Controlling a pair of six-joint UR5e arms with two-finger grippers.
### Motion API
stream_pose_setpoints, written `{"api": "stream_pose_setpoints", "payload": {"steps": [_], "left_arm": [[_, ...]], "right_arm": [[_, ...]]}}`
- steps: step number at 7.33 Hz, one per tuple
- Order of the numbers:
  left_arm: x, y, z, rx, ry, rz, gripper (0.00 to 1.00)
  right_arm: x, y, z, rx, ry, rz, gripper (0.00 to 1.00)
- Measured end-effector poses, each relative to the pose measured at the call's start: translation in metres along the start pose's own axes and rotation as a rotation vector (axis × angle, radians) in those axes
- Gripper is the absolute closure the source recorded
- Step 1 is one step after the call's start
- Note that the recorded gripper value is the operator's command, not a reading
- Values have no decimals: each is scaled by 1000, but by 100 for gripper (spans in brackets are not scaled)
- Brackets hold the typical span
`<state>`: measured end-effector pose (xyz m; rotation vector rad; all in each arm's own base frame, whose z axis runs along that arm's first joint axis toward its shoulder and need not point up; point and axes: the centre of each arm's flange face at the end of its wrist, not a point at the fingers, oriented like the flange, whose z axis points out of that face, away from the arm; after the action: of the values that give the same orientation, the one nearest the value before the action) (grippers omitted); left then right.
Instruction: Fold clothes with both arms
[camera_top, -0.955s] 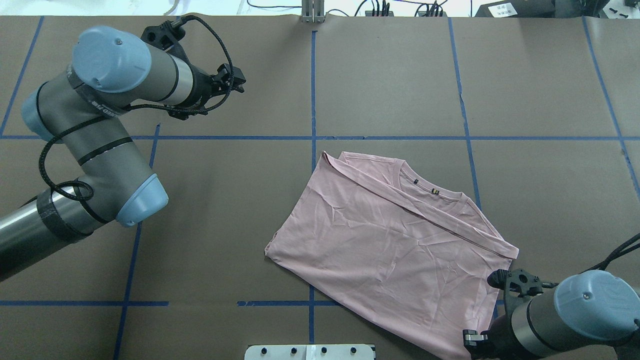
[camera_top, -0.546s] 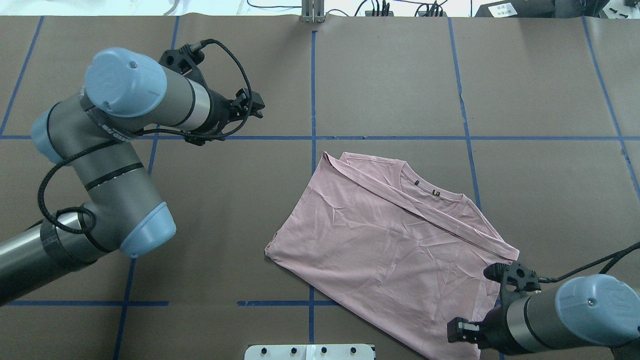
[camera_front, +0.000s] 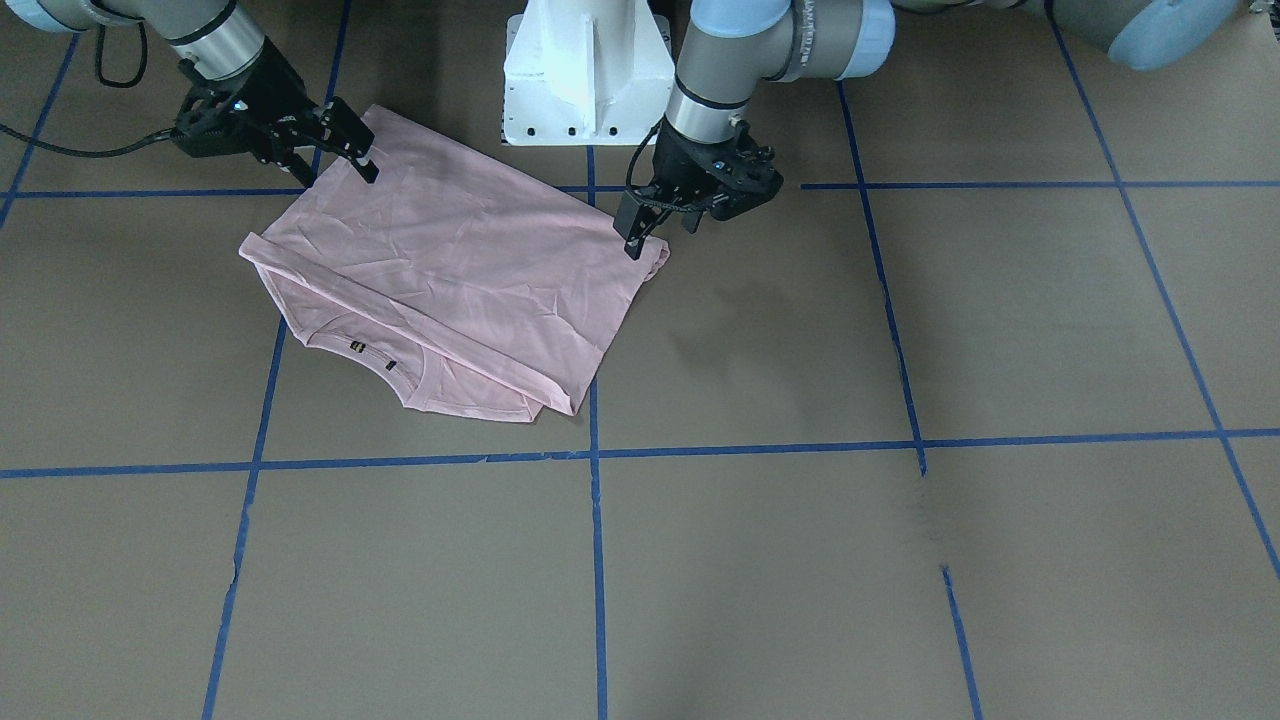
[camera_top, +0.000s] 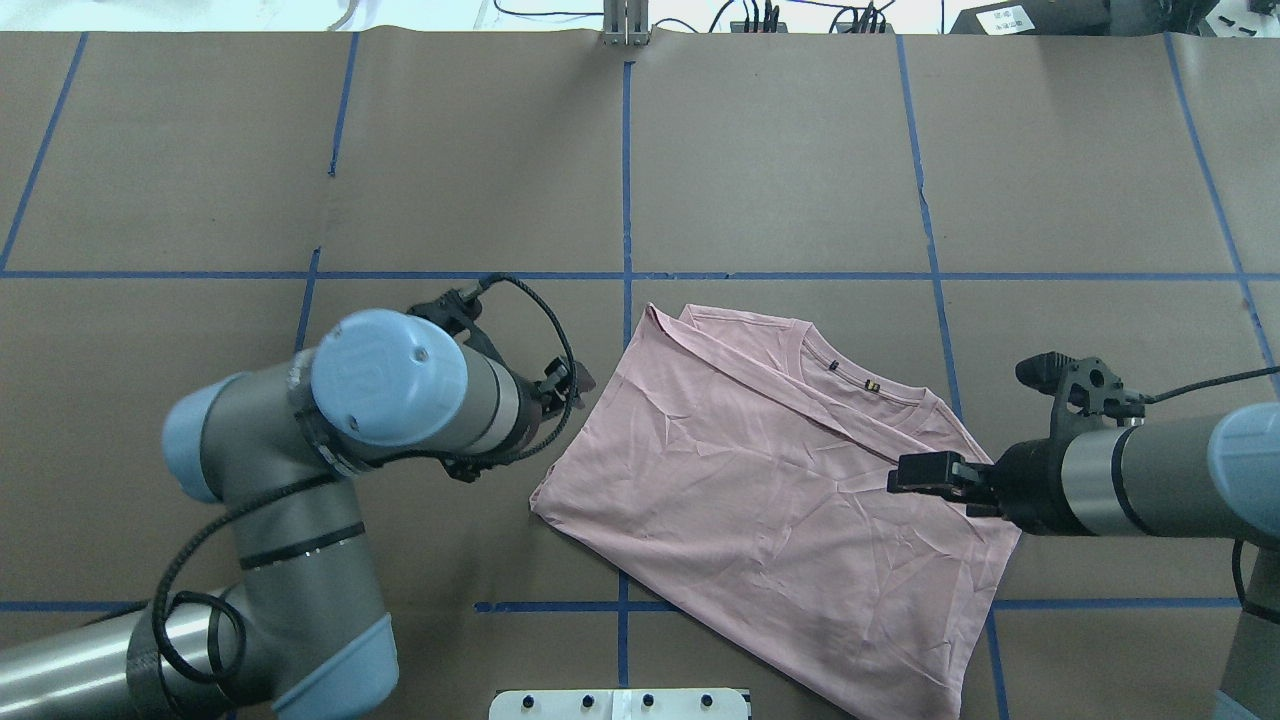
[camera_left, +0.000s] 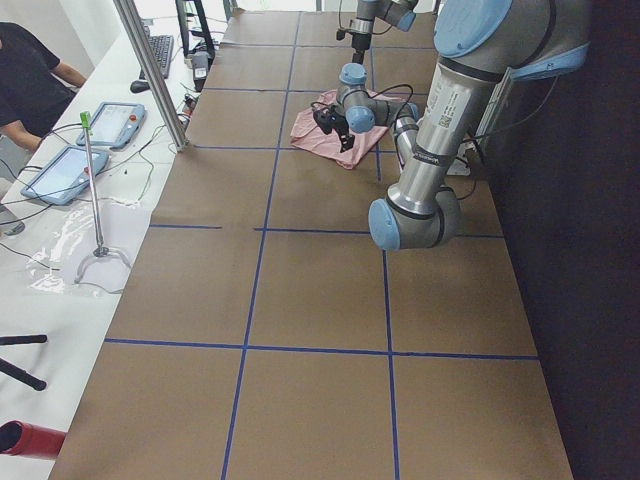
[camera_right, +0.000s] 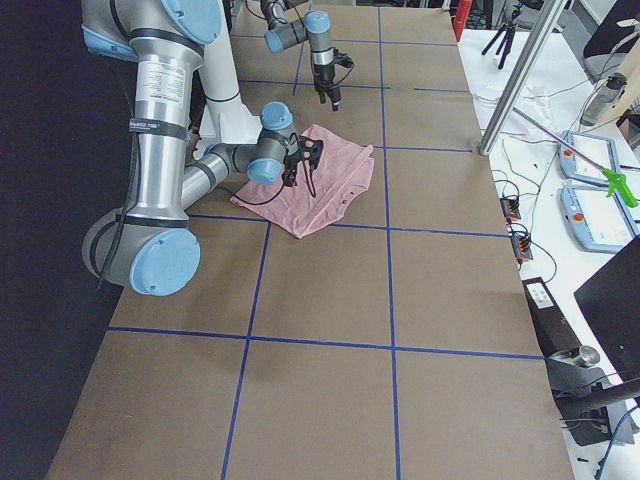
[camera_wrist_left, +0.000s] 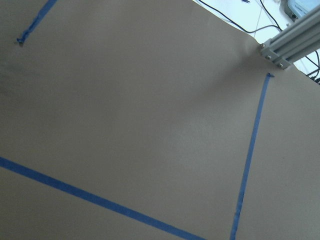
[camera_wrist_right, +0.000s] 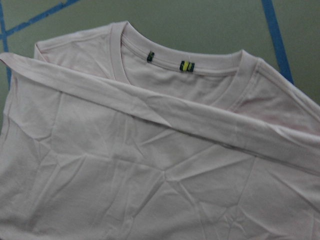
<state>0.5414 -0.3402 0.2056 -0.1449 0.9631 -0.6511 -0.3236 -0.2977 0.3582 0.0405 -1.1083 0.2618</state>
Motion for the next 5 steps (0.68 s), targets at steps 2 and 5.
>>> {"api": "stream_pose_setpoints", "payload": {"steps": [2,5], "left_arm": [[-17,31,43,31,-74,-16,2],[-23,41,60,48,-100,-10,10]], "right_arm": [[-17,-36,2,20,-33,-4,0],[-21,-50,5,27,-38,6,0]]}}
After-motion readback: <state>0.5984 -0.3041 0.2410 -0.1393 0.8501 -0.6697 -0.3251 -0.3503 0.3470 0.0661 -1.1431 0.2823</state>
